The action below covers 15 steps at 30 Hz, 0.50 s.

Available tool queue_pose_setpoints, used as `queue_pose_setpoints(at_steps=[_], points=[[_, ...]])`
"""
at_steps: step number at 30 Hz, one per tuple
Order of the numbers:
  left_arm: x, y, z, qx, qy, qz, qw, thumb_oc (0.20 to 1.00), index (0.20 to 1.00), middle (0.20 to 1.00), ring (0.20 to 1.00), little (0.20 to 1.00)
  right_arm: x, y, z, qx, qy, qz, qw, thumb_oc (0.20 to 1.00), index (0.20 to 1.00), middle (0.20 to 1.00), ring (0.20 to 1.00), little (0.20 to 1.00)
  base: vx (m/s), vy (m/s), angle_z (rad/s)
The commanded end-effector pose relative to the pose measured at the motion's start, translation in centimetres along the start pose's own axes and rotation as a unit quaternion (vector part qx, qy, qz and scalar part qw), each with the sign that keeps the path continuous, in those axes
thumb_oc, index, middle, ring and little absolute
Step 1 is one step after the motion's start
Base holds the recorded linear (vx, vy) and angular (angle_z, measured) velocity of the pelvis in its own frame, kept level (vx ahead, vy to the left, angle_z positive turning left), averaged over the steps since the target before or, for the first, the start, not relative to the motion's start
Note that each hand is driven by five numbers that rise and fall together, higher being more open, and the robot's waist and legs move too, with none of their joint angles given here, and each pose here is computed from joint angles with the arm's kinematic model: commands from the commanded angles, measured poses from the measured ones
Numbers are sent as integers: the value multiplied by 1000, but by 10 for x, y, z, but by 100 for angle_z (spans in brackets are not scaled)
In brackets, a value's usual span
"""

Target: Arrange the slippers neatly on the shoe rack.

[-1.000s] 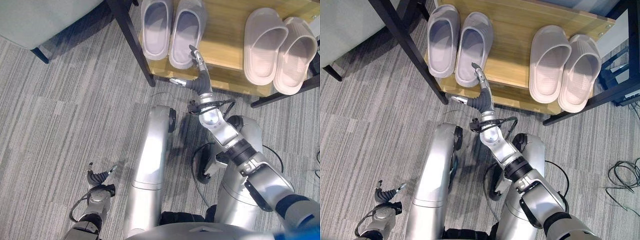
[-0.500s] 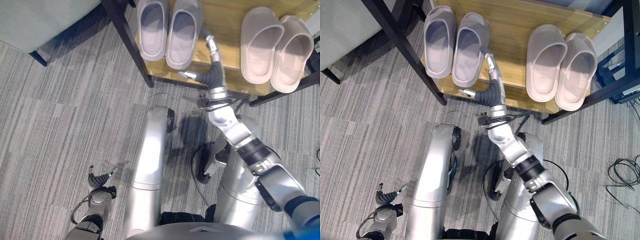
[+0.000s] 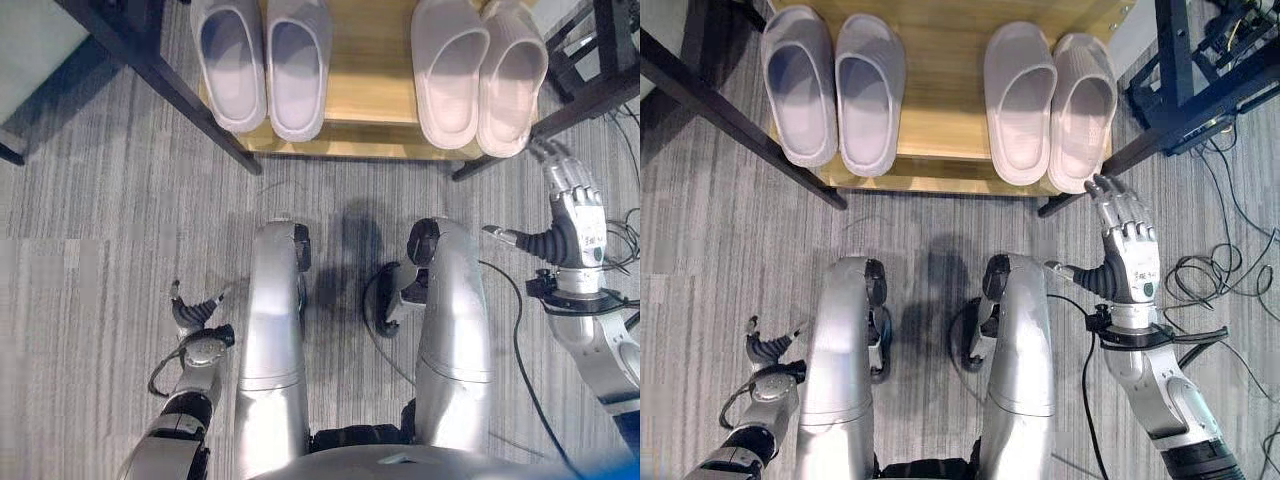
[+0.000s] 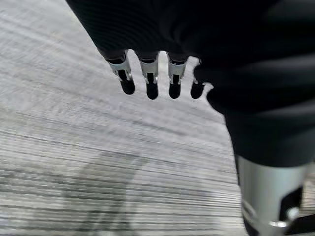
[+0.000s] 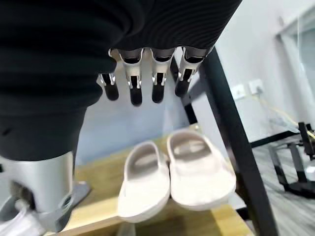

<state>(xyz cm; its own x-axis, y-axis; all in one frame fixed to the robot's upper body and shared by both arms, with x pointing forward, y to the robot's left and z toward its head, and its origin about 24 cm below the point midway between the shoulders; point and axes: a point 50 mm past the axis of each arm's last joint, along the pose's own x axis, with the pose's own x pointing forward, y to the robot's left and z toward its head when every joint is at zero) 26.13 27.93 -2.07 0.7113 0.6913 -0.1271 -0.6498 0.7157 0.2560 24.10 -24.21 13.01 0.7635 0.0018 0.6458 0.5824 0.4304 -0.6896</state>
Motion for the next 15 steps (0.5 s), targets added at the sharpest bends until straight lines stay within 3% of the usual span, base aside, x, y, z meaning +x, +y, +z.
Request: queue_pose_setpoints(at_steps=[1,2,3,4,7,8,9,10,12,13,14,15], points=[[-5,32,-20,42,0,40,998,1000,1000,1000,1000,1000,-3,-10,-5,58,49,-35,996,1000,1000,1000,1000,1000,-118,78,13],[-4,32,-17,34,-6,35,999,1000,1000,1000,1000,1000,-24,10,-26,69,131,-7,989,1000,1000,1000,1000,1000,-204,111,10],[-11,23,-21,41,-1,-4,999,1000,1000,1000,1000,1000,-58,38,-59,78,273,21,959,1000,1000,1000,1000,1000,-230,70,12],[-17,24,-31,50,17,-18,998,1000,1000,1000,1000,1000,-79,53,-75,83,350,36,932,1000,1000,1000,1000,1000,-240,25,12],[-32,30,-66,88,87,-39,992,1000,1000,1000,1000,1000,-123,72,-93,102,466,67,876,1000,1000,1000,1000,1000,-58,-14,7],[-46,32,-92,101,154,-59,981,1000,1000,1000,1000,1000,-170,86,-102,98,565,118,811,1000,1000,1000,1000,1000,59,-11,-14],[-46,32,-92,101,154,-59,981,1000,1000,1000,1000,1000,-170,86,-102,98,565,118,811,1000,1000,1000,1000,1000,147,8,-5],[-62,31,-111,108,202,-83,970,1000,1000,1000,1000,1000,-204,91,-102,88,620,163,762,1000,1000,1000,1000,1000,140,11,13],[-78,36,-129,126,246,-99,956,1000,1000,1000,1000,1000,-230,90,-101,70,651,203,728,1000,1000,1000,1000,1000,265,-30,7],[-98,43,-149,142,296,-118,937,1000,1000,1000,1000,1000,-265,88,-94,57,687,262,675,1000,1000,1000,1000,1000,264,-52,-7],[-98,43,-149,142,296,-118,937,1000,1000,1000,1000,1000,-265,88,-94,57,687,262,675,1000,1000,1000,1000,1000,381,-69,-23],[-109,44,-158,151,323,-131,925,1000,1000,1000,1000,1000,-286,84,-89,45,709,295,639,1000,1000,1000,1000,1000,261,-54,-21]])
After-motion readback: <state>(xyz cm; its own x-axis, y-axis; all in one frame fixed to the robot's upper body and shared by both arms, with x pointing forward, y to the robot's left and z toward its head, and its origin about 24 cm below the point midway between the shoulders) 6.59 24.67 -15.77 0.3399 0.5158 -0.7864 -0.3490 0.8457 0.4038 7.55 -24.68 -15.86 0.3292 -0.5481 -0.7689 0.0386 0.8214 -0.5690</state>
